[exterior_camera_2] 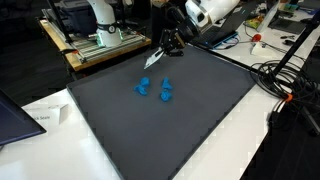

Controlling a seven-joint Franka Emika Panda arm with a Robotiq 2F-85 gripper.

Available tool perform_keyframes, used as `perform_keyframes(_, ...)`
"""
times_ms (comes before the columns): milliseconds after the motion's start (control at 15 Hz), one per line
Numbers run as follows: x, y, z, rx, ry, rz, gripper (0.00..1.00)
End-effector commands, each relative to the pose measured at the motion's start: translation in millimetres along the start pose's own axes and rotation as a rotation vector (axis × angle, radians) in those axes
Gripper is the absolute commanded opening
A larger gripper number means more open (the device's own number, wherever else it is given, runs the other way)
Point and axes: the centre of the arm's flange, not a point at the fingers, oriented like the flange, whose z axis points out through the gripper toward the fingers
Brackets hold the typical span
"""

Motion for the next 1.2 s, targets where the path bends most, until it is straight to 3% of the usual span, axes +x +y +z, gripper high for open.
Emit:
perform_keyframes(0,9.7,-23.7,-2.3,-0.079,0.003,0.042,0.01)
perform_keyframes(667,-3.4,-46.7,22.1,-0.158,-0.029,-0.033,0.01)
perform_keyframes(1133,-10.9,-39.2,27.2,-0.061,-0.010,-0.174,0.01)
